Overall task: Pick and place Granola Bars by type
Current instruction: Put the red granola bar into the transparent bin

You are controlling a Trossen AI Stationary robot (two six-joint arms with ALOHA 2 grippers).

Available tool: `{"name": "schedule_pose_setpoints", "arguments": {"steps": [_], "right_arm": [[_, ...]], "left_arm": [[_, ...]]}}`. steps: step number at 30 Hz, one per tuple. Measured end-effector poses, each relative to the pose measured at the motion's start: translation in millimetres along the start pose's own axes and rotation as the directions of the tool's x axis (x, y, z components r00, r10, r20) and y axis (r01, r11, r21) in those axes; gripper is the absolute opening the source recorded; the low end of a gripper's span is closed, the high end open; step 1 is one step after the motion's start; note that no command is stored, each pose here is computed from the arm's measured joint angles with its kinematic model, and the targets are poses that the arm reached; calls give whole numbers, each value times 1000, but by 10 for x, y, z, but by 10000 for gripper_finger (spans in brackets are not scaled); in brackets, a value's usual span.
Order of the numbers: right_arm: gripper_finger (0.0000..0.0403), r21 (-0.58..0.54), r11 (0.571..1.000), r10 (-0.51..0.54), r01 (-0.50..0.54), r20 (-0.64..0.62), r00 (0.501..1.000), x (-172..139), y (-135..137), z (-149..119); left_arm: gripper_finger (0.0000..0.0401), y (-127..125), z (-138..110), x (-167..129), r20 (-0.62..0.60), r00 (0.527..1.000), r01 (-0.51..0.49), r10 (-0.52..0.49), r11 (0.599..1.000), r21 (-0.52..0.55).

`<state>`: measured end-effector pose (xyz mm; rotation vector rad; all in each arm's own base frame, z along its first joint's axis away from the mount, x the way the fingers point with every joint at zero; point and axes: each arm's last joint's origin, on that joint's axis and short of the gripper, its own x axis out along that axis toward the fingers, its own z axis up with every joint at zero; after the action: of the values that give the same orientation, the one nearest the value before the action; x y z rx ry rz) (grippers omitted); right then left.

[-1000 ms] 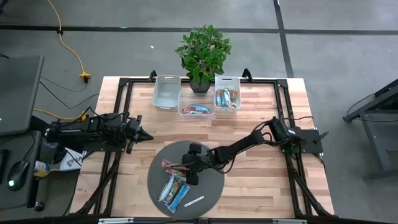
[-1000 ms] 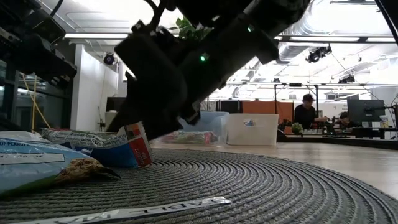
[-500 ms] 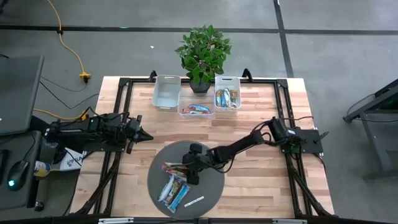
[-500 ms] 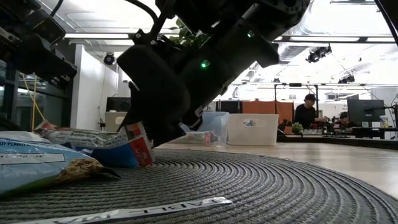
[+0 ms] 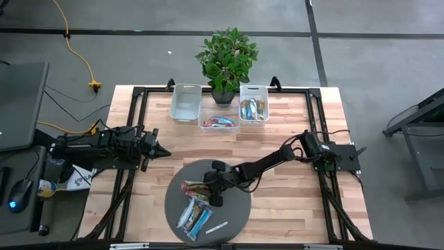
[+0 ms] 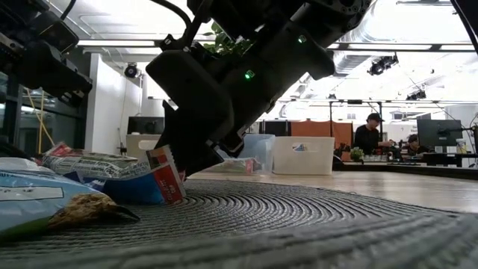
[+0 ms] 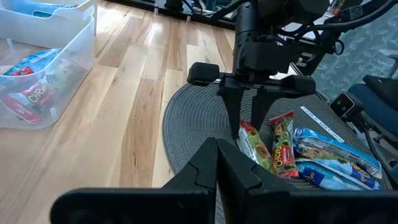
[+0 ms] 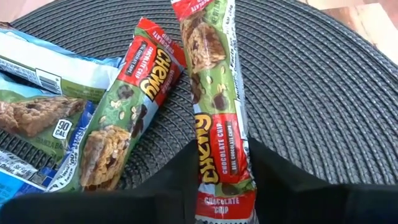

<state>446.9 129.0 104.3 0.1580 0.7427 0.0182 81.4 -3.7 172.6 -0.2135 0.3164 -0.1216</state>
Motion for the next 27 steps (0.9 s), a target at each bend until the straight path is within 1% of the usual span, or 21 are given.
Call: {"name": "schedule_pose_setpoints", "arguments": {"steps": [7,11,15,20,25,27], "right_arm": [[87,19,1000,-3,3,21,1000,-11,-82,62],[87,25,999,-30,29,34,999,-97,-189,172],[86,12,997,-72,71,75,995,-256,-308,358],[86,1,994,-109,110,78,991,-480,-476,543],[86,12,991,-133,133,98,986,-734,-598,721],[83,17,992,-125,124,106,986,-844,-618,784]], "left_arm": [[1,0,0,0,0,1000,0,0,1000,0],[1,0,0,0,0,1000,0,0,1000,0],[1,0,0,0,0,1000,0,0,1000,0],[1,0,0,0,0,1000,0,0,1000,0],[1,0,0,0,0,1000,0,0,1000,0],[1,0,0,0,0,1000,0,0,1000,0]]}}
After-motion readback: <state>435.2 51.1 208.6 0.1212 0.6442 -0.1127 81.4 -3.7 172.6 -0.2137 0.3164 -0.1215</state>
